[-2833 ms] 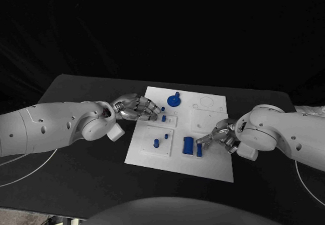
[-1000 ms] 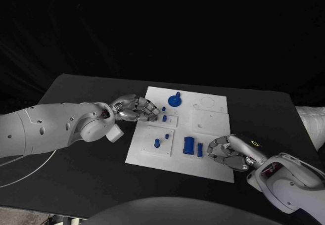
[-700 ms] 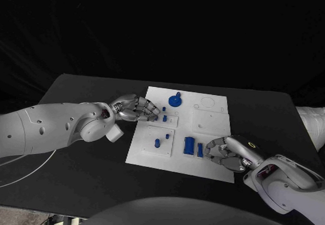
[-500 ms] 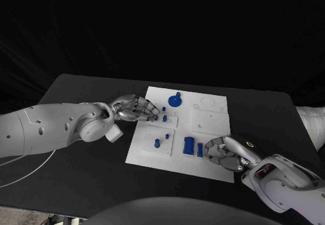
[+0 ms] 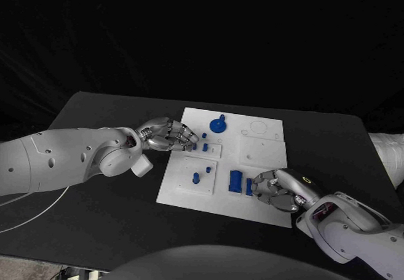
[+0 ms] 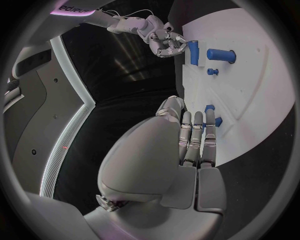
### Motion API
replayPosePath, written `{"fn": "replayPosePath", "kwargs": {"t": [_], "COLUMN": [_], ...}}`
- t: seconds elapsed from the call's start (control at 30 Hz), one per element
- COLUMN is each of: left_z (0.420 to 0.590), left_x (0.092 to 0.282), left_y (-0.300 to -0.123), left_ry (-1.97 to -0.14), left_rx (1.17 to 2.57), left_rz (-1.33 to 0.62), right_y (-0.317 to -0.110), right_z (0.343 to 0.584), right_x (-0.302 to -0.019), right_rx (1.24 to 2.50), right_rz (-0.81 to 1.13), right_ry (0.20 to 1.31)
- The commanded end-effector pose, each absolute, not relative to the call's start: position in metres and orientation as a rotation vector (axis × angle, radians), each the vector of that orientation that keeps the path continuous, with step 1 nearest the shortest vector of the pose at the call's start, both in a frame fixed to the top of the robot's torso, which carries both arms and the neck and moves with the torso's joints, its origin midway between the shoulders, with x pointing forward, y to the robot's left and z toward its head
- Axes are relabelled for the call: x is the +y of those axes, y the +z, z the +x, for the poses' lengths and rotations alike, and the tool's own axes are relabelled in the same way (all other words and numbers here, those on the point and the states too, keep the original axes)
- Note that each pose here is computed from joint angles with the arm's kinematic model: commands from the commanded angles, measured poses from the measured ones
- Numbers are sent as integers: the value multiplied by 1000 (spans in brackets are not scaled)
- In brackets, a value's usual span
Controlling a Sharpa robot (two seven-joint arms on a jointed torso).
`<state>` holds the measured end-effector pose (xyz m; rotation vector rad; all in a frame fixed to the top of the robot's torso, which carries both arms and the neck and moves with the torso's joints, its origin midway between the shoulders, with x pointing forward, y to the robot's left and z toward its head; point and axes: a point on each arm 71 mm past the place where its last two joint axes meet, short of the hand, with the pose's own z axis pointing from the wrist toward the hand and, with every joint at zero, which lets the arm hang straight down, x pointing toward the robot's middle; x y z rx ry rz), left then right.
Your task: Assemble the parts on the task board
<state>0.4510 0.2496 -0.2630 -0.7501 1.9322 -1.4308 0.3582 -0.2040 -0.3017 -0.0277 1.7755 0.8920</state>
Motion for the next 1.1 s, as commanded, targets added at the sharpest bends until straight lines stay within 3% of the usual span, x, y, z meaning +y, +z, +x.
{"fn": "replayPosePath", "kwargs": {"t": [0.03,0.7,1.1], "left_z": [450,450,450], "left_x": [247,248,249], "left_y": [-262,-262,-262], "left_ry": [-1452,-1450,-1451], "left_rx": [1934,1934,1931], "left_rz": [-738,-737,-737], "right_y": [-305,-308,-292], "right_z": [358,357,350], "right_x": [-203,-202,-203], "right_rx": [1808,1861,1718], "right_rz": [-6,28,40], "right_ry": [890,871,916]}}
